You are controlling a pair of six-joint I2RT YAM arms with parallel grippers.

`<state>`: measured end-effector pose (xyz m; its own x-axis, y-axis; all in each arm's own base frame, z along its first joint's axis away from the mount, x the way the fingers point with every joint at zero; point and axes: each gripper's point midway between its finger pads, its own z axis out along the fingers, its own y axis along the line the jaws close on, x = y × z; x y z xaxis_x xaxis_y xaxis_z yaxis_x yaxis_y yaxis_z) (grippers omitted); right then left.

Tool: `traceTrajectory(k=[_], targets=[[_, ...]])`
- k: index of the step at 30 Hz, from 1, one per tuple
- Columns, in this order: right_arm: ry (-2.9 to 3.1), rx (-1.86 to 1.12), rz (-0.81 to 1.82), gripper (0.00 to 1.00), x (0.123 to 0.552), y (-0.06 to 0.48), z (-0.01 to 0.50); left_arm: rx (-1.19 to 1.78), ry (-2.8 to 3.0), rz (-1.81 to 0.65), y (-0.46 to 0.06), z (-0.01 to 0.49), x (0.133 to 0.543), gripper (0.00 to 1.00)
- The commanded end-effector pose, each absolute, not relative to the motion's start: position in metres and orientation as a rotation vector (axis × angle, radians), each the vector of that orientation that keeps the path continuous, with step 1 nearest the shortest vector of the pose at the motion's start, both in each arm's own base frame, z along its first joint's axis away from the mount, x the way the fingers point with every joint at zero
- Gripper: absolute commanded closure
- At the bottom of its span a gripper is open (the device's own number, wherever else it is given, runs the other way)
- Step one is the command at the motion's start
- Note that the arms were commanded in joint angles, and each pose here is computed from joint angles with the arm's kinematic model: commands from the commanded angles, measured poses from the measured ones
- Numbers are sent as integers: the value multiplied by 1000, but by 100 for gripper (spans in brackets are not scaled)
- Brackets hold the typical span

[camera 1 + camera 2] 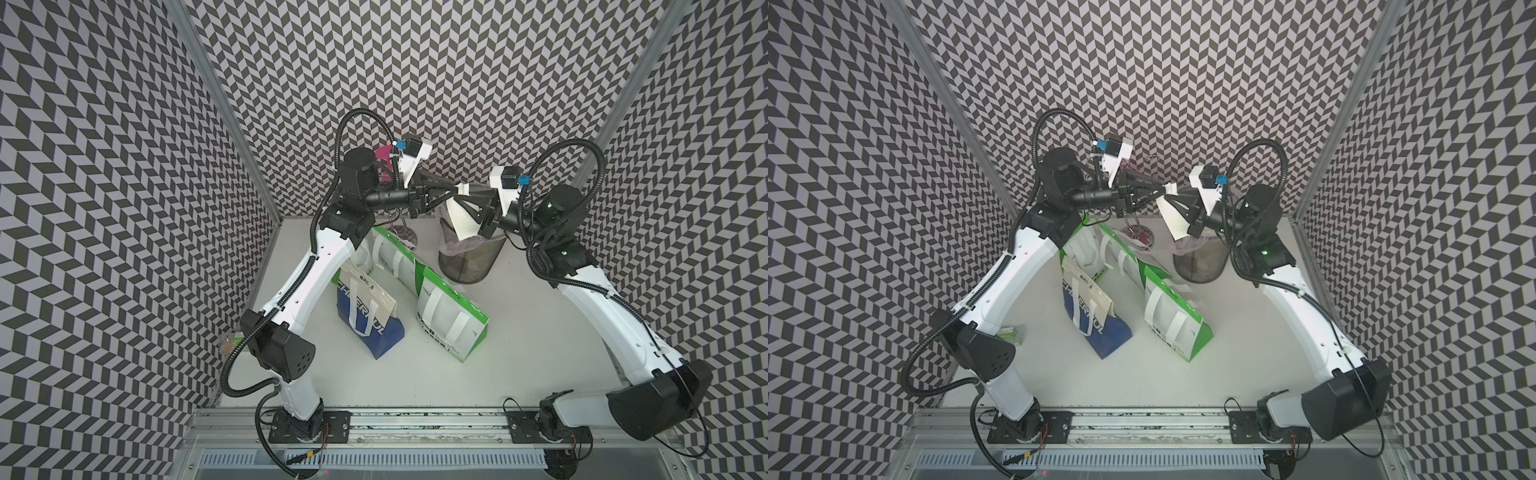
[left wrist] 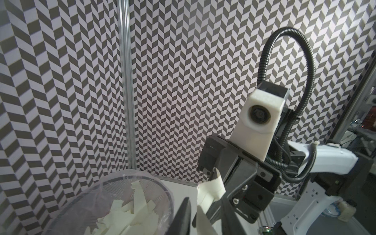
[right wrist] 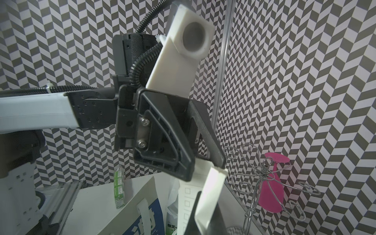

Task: Shred takeout receipts and throw away
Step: Shred the takeout receipt.

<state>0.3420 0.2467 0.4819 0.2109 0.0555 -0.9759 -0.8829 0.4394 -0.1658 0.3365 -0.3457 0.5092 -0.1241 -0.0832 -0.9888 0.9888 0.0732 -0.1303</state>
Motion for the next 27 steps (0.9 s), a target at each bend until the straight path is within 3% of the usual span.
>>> traceTrajectory(k=[1, 8, 12, 15, 27], targets=[[1095, -909, 788, 98, 327, 243, 500, 1051, 1233, -1296, -348, 521, 331, 85], [1097, -917, 789, 94, 326, 244, 498, 1062, 1251, -1297, -350, 516, 333, 100], [1126, -923, 745, 63, 331, 236, 495, 1073, 1283, -1249, -349, 510, 338, 100], [1135, -940, 731, 53, 332, 228, 498, 1088, 1291, -1212, -346, 505, 342, 100], [1178, -1058, 806, 58, 341, 234, 490, 1202, 1306, -1056, -349, 481, 347, 100]])
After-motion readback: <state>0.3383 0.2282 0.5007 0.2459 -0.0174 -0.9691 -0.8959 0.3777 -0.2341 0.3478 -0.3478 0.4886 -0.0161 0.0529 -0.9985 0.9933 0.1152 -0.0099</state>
